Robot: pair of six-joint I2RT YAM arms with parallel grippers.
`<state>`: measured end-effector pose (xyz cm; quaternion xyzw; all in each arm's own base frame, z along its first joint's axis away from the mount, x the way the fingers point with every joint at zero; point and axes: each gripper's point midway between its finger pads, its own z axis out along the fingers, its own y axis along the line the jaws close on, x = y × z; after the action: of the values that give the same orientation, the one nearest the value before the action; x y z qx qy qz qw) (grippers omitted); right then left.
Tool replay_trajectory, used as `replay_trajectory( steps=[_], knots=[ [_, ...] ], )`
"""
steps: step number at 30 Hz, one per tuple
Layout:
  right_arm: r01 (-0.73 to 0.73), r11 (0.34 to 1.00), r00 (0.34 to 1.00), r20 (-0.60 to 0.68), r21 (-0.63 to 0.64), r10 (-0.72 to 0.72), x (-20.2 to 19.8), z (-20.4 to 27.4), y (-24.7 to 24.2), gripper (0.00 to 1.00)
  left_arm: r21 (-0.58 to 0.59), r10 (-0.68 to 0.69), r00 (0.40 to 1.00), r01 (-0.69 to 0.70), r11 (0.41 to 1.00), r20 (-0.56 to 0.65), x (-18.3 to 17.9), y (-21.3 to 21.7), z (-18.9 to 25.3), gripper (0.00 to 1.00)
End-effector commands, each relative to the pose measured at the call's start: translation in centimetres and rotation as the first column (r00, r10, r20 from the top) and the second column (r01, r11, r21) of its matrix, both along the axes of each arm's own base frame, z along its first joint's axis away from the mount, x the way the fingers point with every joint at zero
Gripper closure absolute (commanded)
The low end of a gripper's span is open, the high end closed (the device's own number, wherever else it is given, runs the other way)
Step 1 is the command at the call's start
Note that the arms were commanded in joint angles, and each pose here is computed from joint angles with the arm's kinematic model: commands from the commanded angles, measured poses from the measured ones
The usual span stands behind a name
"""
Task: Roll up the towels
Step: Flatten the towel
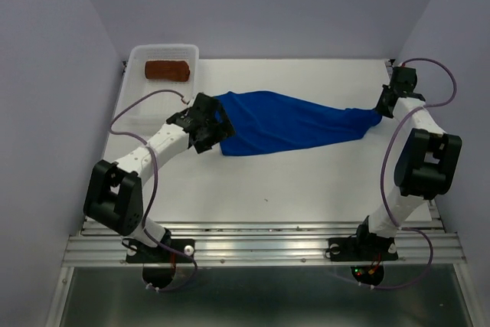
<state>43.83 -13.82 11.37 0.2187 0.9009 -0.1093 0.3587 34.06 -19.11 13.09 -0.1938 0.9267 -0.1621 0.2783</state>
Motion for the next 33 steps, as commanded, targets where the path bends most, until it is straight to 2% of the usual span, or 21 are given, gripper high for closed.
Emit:
replay_trajectory(
  steps=[1,3,11,13,14,18,23,27,29,33],
  knots=[
    [0.02,1.0,0.997,0.075,0.009,-0.02,0.7,1.6,-0.3,0.98,-0.072,0.042,0.997,-0.046,0.996,-0.062,-2.8,-0.1,-3.8,0.01],
    [0.015,1.0,0.997,0.077,0.015,-0.016,0.7,1.5,-0.2,0.98,-0.112,0.015,0.996,-0.025,0.993,-0.086,-3.4,-0.9,-4.3,0.01],
    [-0.007,0.999,0.997,0.076,0.037,0.004,0.6,1.1,0.4,0.98,-0.067,0.038,0.99,-0.048,0.997,-0.139,-2.0,-1.5,-8.0,0.12],
    [-0.005,0.999,0.997,0.072,0.036,0.002,0.4,0.9,0.4,0.98,-0.069,0.042,0.988,-0.052,0.996,-0.147,-1.7,-1.7,-8.5,0.21],
    [0.0,1.0,0.997,0.071,0.032,-0.002,0.4,1.0,0.3,0.98,-0.065,0.045,0.987,-0.055,0.996,-0.156,-1.8,-1.7,-8.9,0.21],
    [0.005,1.0,0.997,0.072,0.026,-0.007,0.2,1.1,0.2,0.98,-0.031,0.049,0.982,-0.055,0.998,-0.182,-1.8,-1.4,-10.4,0.31],
    [0.007,1.0,0.998,0.069,0.027,-0.009,0.1,1.0,0.2,0.98,-0.018,0.033,0.976,-0.037,0.999,-0.213,-1.8,-1.6,-11.5,0.6],
    [0.014,1.0,0.997,0.071,0.022,-0.016,-0.1,1.2,0.1,0.98,-0.042,0.026,0.98,-0.034,0.999,-0.195,-2.0,-1.7,-10.9,1.0],
    [0.017,1.0,0.997,0.078,0.023,-0.019,-0.1,1.4,0.2,0.98,-0.029,0.033,0.982,-0.039,0.999,-0.185,-1.8,-1.4,-10.6,1.0],
    [0.012,0.999,0.994,0.104,0.031,-0.016,0.0,2.5,0.4,0.98,-0.055,0.009,0.996,-0.014,0.998,-0.091,0.1,-2.1,-7.1,1.0]
  ],
)
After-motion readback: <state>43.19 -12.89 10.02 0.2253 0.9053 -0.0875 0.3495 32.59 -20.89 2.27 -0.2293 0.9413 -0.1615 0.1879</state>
